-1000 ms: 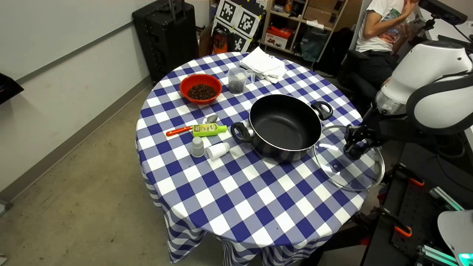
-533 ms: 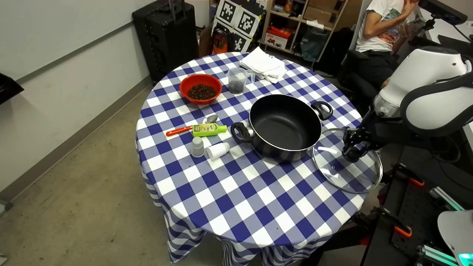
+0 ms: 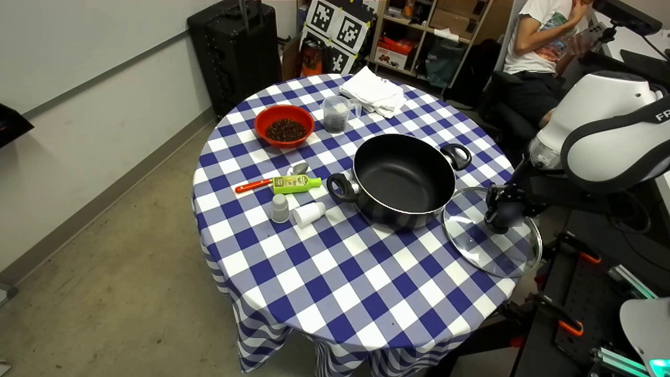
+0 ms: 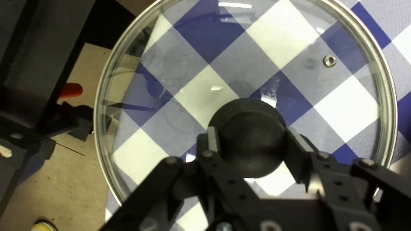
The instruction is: Uncover the pot and put the lid on the table
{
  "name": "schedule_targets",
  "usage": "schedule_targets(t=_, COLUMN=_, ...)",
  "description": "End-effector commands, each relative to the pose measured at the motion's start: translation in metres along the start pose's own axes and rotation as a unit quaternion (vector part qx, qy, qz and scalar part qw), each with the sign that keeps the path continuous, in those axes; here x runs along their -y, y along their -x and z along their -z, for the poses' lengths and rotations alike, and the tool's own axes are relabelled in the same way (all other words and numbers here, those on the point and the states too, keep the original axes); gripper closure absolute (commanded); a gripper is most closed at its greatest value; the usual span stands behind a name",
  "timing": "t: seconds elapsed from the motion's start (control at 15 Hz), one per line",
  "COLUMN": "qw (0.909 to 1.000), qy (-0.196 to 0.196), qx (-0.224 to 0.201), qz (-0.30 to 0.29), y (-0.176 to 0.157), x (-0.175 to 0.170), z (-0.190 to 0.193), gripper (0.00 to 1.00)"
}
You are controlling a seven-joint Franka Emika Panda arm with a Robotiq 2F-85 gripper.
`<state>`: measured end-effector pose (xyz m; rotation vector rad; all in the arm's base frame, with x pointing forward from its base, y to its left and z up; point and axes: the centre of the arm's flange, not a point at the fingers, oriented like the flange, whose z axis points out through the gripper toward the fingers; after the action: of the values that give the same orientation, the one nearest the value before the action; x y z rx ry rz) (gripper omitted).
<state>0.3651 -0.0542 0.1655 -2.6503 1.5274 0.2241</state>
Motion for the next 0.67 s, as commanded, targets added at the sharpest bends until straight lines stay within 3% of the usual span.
schedule_targets(t=0.0, qw=0.9998, qy=-0.019, qx=-0.009, qz=0.001, y=0.0085, x=-0.0123, z=0.0021, gripper=0.75)
schedule_targets(t=0.27, qw=0.9997, qy=-0.023, qx=-0.011, qz=-0.001, y=0.0063, x=-0.0103, z=0.0031, gripper=0.75)
schedule_targets(t=0.33, qw=0.9997, qy=-0.023, qx=-0.011, qz=-0.001, y=0.0061, x=-0.0097, z=0.0034, gripper=0.25)
schedule_targets(t=0.4, qw=0.9997, qy=-0.023, qx=-0.012, qz=0.000, y=0.0062, x=-0.0095, z=0.0035, gripper=0.23)
schedule_targets(t=0.6, qw=0.9996, qy=-0.024, qx=-0.012, qz=0.003, y=0.0064, x=-0.0075, z=0.0045, gripper=0.03)
